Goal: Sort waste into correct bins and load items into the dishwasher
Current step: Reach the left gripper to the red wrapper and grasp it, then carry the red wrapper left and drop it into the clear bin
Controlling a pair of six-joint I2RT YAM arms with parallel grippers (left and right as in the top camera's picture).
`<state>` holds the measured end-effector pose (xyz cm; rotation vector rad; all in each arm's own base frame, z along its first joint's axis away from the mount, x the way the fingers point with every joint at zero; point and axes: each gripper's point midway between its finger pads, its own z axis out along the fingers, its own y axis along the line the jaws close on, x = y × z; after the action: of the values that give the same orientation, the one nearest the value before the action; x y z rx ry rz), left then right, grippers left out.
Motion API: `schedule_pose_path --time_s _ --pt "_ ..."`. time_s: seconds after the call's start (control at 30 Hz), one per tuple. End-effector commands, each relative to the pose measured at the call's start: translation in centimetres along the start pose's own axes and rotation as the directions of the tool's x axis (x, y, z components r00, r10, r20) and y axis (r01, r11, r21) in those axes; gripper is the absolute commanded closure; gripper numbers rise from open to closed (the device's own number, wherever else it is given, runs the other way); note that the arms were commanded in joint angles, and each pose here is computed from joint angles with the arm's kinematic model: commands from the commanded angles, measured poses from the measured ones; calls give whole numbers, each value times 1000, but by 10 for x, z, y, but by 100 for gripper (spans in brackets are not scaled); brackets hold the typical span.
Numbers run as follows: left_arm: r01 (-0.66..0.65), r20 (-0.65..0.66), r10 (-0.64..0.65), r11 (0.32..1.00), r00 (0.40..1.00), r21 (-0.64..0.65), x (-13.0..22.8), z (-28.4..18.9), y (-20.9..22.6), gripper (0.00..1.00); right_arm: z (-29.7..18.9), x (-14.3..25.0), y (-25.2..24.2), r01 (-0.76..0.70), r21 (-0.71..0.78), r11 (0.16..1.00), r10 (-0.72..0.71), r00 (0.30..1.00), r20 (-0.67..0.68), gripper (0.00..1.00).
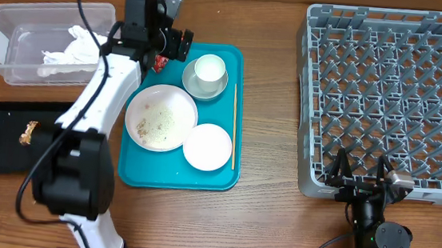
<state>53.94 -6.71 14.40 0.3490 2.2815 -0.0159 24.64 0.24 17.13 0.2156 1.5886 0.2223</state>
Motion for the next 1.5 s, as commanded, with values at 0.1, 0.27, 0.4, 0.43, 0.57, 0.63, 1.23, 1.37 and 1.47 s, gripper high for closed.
schedule_pose_path --time_s 0.1,0.27,0.4,0.43,0.57,0.63,1.23,1.37,1.47 --pt "-48 -115 40 997 993 -68 42 43 13 0 0 1 0 6 -3 1000 -6 1000 5 0" --pt "-53 -163 41 996 986 -71 65 65 12 0 0 1 0 6 -3 1000 -6 1000 5 0" --pt "-54 -191 40 996 981 -69 80 78 12 0 0 1 0 6 -3 1000 -6 1000 5 0" --pt "-54 -196 39 996 980 -68 83 80 11 0 0 1 0 6 -2 1000 -6 1000 5 0" --pt "-58 -209 35 993 977 -103 91 88 19 1 0 1 0 6 -3 1000 -6 1000 5 0" --pt "-57 -213 30 991 977 -123 93 89 24 2 0 1 0 6 -3 1000 -6 1000 5 0" --pt "6 -236 -26 996 971 -88 104 87 31 69 0 1 0 6 -2 1000 -6 1000 5 0" --pt "43 -184 -62 993 981 -106 81 76 34 96 0 1 0 6 -3 1000 -6 1000 5 0" --pt "143 -83 -154 981 985 -130 41 55 41 96 0 1 0 6 -3 1000 -6 1000 5 0"
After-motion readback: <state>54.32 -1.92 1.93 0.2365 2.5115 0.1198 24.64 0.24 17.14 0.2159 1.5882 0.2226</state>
